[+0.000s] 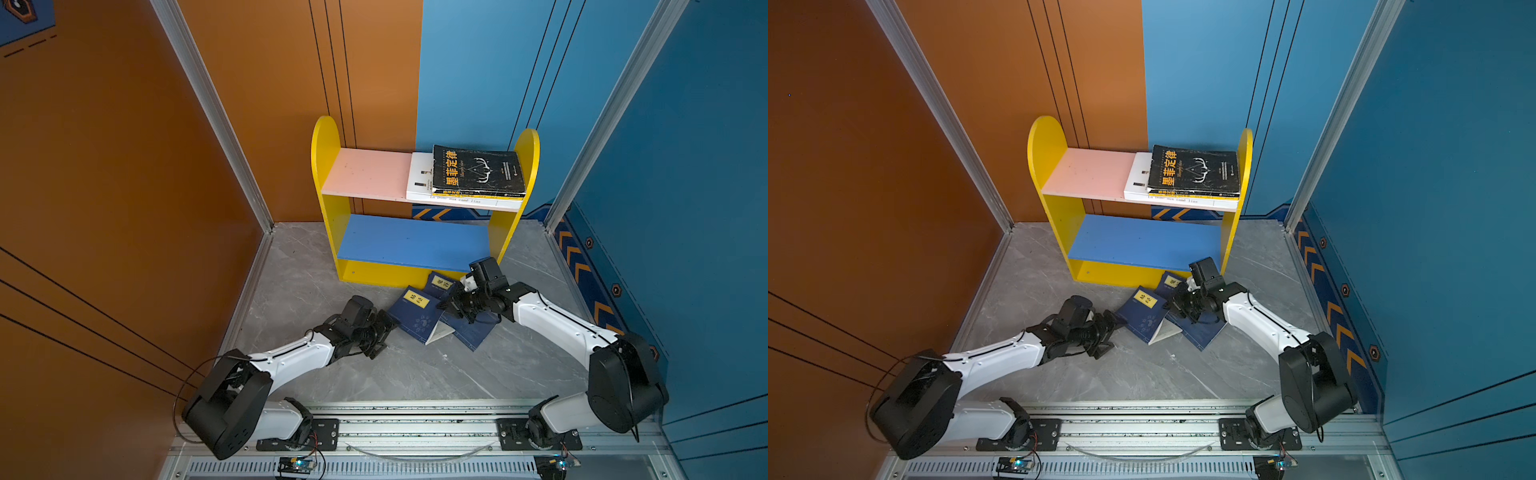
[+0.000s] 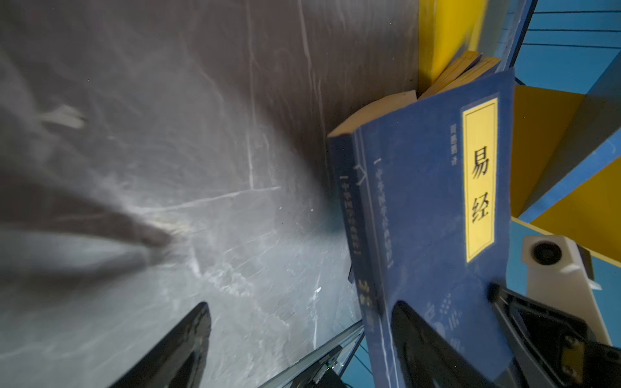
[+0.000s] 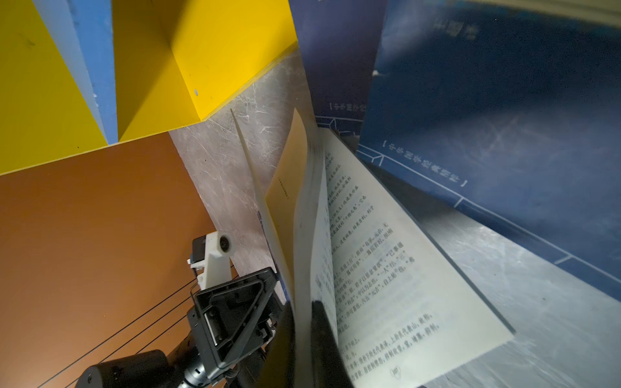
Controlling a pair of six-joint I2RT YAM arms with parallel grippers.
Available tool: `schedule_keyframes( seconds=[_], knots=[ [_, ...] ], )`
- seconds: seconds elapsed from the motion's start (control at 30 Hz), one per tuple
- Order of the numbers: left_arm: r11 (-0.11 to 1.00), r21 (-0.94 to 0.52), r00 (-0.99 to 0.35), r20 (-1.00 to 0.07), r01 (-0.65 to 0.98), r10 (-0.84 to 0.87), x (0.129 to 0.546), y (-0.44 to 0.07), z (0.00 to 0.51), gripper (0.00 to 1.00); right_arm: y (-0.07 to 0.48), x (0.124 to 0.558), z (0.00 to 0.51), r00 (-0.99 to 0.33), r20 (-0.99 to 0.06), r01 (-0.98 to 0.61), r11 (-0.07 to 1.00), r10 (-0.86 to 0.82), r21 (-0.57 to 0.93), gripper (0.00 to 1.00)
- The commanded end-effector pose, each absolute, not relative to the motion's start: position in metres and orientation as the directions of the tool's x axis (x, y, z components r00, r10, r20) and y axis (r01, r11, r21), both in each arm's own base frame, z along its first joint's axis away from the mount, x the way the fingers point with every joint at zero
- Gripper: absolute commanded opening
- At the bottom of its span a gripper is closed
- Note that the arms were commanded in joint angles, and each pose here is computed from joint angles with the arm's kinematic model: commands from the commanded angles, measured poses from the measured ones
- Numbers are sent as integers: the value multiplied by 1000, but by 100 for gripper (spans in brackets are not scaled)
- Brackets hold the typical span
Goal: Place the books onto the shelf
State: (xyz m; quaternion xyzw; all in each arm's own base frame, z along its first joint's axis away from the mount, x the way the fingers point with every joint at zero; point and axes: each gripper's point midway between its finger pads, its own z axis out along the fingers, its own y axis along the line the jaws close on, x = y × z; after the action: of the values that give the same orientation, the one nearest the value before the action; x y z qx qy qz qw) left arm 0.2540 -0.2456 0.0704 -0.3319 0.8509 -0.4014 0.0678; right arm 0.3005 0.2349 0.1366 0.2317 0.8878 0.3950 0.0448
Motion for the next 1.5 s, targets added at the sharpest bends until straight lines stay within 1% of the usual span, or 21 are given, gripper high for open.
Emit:
schedule_keyframes(
  seconds=[0.0,0.07,0.17,0.27,0.4,0.47,0.6,0.7,0.8,0.87,0.93,1.0,1.07,1.13,1.23,1.37,1.47],
  knots=[
    [317,-830,-733,153,-460,-663,282,-274,98,84,237,309,147,-890,88,354,557,448,751,0],
    [278,-856,-725,152,-436,-672,290,-283,103,81,236,307,144,-891,90,355,560,445,748,0],
    [237,-878,-700,144,-417,-699,300,-289,104,75,232,305,139,-888,95,364,562,450,743,0],
    [187,-905,-691,145,-381,-708,306,-296,110,65,229,302,135,-887,102,371,563,450,738,0],
    [161,-928,-685,123,-336,-718,311,-299,116,44,223,299,131,-883,106,380,563,458,734,0],
    [154,-938,-686,108,-310,-720,313,-299,122,37,221,299,130,-881,110,384,561,460,734,0],
    [162,-950,-684,68,-266,-726,315,-296,131,16,220,299,131,-885,104,375,563,454,737,0],
    [157,-957,-669,48,-243,-741,314,-288,140,7,220,300,134,-887,94,365,560,452,744,14],
    [143,-964,-653,41,-226,-757,311,-278,152,4,220,303,143,-889,79,346,550,451,760,35],
    [155,-964,-645,21,-215,-764,308,-270,163,3,220,306,151,-889,64,331,540,453,774,43],
    [205,-956,-642,-25,-209,-766,303,-259,175,3,218,310,162,-886,44,315,529,461,788,53],
    [281,-935,-629,-87,-216,-772,297,-242,190,0,216,314,173,-881,28,301,516,471,802,62],
    [343,-916,-607,-154,-209,-779,292,-222,210,0,214,318,185,-876,7,283,502,482,817,68],
    [358,-915,-572,-195,-187,-797,289,-203,233,0,213,322,198,-870,-15,262,487,493,833,74],
    [325,-937,-503,-222,-127,-836,290,-178,269,0,214,329,219,-859,-43,221,445,511,868,81],
    [282,-959,-419,-244,-30,-875,296,-161,309,0,222,337,250,-846,-76,148,370,528,917,89],
    [270,-962,-381,-267,45,-885,307,-158,334,0,230,339,273,-842,-102,88,321,530,943,91]
  ],
)
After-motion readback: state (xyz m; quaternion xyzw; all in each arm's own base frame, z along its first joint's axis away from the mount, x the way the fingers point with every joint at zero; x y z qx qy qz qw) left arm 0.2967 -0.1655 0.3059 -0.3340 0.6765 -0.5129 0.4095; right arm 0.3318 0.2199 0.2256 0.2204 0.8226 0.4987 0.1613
